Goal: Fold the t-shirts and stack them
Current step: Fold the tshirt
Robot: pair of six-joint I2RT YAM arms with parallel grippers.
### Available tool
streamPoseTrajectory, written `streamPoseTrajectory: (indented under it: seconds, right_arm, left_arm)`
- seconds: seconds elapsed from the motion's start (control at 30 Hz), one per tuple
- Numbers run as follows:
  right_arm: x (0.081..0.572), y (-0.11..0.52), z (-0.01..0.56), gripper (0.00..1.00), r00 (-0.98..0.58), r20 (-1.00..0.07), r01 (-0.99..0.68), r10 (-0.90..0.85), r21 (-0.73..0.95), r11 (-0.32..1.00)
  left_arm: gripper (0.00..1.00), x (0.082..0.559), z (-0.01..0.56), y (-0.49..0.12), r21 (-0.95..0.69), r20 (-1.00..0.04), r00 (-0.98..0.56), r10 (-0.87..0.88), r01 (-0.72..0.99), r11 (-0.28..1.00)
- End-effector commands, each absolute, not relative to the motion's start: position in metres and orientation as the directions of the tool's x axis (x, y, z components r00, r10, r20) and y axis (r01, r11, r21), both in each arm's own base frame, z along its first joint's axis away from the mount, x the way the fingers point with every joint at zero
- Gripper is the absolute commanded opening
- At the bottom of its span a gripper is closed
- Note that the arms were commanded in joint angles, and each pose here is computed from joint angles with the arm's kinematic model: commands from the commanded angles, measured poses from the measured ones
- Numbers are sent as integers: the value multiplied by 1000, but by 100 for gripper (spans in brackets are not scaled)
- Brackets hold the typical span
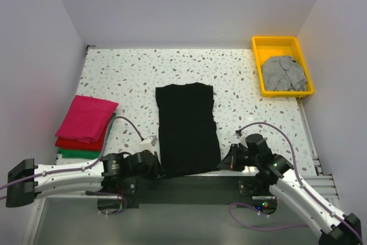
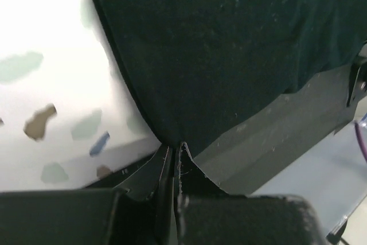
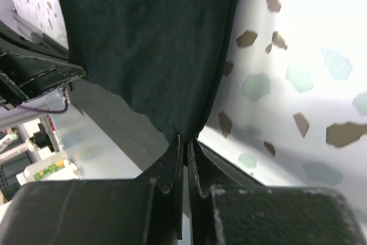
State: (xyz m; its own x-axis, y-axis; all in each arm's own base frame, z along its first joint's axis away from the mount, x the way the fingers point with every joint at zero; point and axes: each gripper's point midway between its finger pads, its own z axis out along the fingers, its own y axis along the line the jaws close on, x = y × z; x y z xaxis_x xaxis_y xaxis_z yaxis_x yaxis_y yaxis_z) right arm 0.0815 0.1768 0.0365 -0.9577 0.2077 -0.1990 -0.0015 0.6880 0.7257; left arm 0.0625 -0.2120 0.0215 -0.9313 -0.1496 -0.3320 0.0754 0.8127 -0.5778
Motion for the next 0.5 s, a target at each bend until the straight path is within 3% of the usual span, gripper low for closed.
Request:
streamPoseTrajectory:
  seconds: [0.0, 0.23, 0.47]
  right_arm:
    - [43, 158, 22, 0, -987, -92, 37, 132, 668, 743]
    - [50, 157, 48, 0, -981, -149, -8, 121, 662, 750]
    - [87, 172, 77, 0, -966, -215, -34, 145, 659, 751]
  left_arm:
    - [0, 60, 39, -219, -591, -339, -925, -172, 67, 804]
    - [0, 67, 64, -225, -608, -378, -905, -195, 83, 790]
    - [0, 92, 107, -240, -592, -484, -853, -194, 156, 791]
